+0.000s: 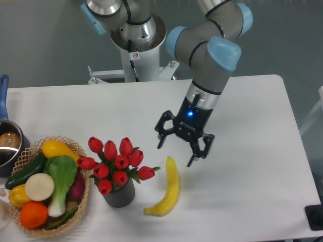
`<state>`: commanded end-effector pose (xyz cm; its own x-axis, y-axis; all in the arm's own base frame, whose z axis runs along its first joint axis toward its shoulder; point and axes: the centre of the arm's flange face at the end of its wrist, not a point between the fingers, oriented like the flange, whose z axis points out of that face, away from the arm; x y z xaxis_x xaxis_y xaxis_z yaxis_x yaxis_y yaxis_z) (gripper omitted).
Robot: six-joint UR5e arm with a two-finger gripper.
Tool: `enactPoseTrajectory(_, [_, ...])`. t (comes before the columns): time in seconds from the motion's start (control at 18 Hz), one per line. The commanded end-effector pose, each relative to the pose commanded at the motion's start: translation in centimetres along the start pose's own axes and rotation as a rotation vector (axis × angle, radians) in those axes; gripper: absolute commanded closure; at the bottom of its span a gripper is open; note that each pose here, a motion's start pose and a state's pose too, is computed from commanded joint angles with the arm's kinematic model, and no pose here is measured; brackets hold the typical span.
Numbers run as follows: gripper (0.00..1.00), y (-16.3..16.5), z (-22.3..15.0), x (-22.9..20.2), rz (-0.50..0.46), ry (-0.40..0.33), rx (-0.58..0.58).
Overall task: Pick up the flowers from the vase
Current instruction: 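Lower the open gripper around the tulip stems above the vase rim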
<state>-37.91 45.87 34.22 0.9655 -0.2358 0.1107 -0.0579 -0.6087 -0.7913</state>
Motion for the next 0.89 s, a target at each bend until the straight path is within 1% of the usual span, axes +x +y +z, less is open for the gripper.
enactPoseTrajectory(0.11, [0.00, -0.4, 0.4, 0.5, -0.003, 0.051, 0.085])
enactPoseTrajectory(0.17, [0.00, -0.5, 0.9, 0.7, -0.009, 0.074, 0.108])
enactPoseTrajectory(0.39, [0.00, 0.9, 2.8, -0.2, -0.046, 0.128, 0.156])
enactPoseTrajectory(0.5, [0.00, 1.2, 3.8, -0.3, -0.048, 0.155, 0.177])
enactPoseTrajectory(0.61, [0.00, 0.9, 4.5, 0.1, -0.033, 0.173, 0.188])
enactPoseTrajectory(0.78, [0.00, 0.6, 5.0, 0.0, -0.041, 0.209, 0.249])
enactPoseTrajectory(0.89, [0.00, 0.1, 5.6, 0.2, -0.034, 0.222, 0.253])
